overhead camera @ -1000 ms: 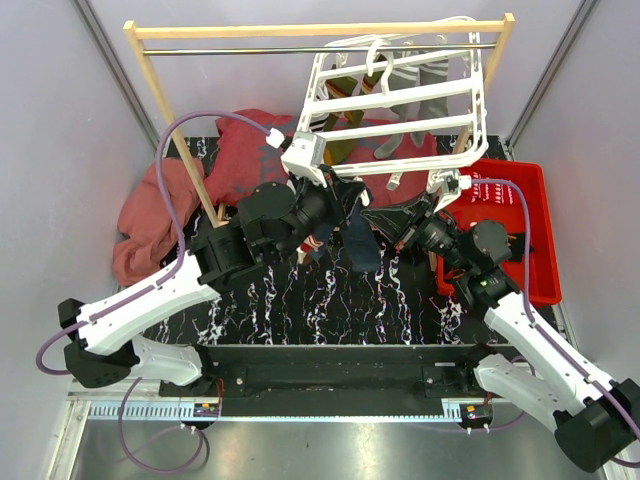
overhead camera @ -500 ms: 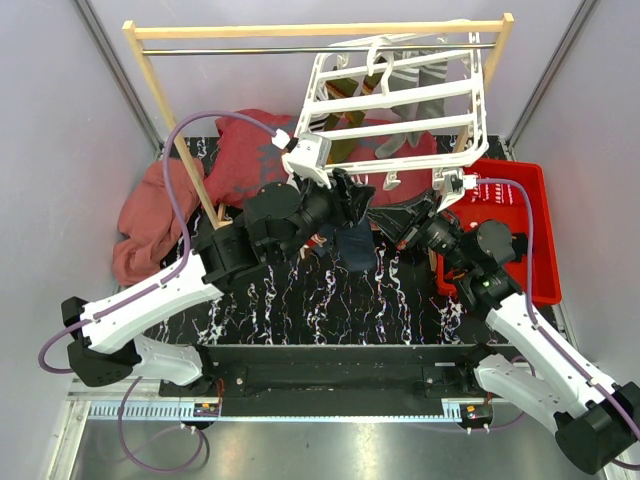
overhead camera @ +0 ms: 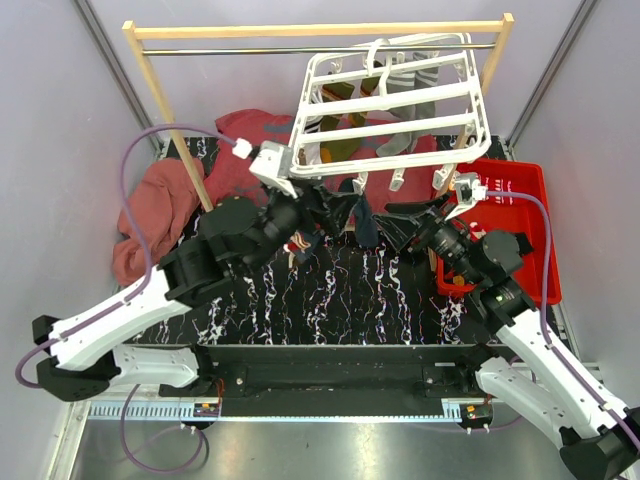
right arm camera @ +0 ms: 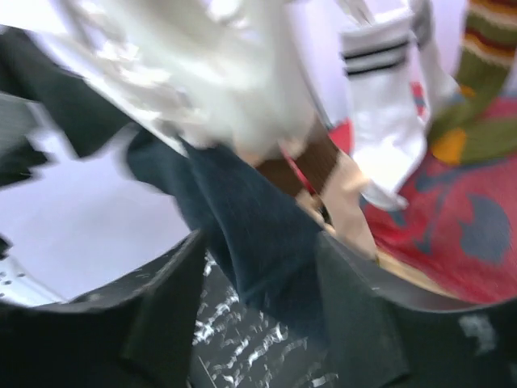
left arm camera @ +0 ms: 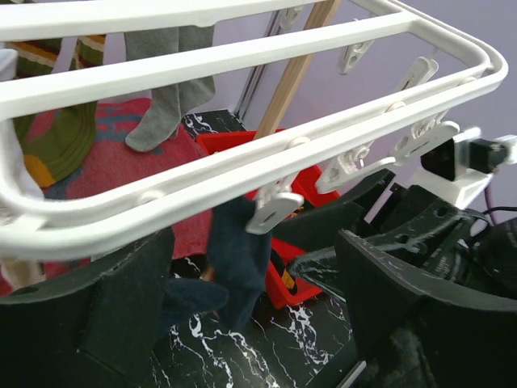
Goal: Clip the socks to the hanger
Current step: Clamp the sock onto the hanger, then reset both arms
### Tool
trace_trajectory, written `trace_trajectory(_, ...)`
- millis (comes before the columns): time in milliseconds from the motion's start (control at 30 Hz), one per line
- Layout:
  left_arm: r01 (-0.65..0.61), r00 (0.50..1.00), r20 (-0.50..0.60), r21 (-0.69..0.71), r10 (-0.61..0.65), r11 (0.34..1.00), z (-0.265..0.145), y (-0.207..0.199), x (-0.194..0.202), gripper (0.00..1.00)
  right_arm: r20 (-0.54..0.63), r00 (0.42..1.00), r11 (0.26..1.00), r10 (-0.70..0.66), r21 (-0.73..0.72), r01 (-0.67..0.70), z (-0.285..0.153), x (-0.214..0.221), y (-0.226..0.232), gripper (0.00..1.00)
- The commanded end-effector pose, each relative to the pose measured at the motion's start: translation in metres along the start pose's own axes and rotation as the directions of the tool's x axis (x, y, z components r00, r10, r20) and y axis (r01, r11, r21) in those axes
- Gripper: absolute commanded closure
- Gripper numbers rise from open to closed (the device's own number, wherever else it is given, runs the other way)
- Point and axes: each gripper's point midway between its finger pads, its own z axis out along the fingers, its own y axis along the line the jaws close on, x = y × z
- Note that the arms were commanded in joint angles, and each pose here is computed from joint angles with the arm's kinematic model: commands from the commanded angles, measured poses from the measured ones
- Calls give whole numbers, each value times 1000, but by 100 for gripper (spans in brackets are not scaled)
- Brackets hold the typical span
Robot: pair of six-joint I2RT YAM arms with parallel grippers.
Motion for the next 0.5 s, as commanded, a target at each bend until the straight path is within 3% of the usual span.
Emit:
trace_trajectory(0,-7,996,83,-4,7,1000,-26,11,-26,12,-81,996,986,-27,161,39,-7,23,-35,26)
trace_trajectory(133,-47,995,83,-84,54,995,-44,37,-21,5,-125,989,947,-81,301,115,-16,20,-59,12)
trace_trajectory(233,-81,994,56,-168,91,983,-56,64,-9,1,-173,980,867,-99,468,170,-34,23,-91,3)
trace_trajectory(467,-24,999,22,-334,34,942,-85,146,22,1,-215,972,573,-96,786,230,-94,15,-146,0)
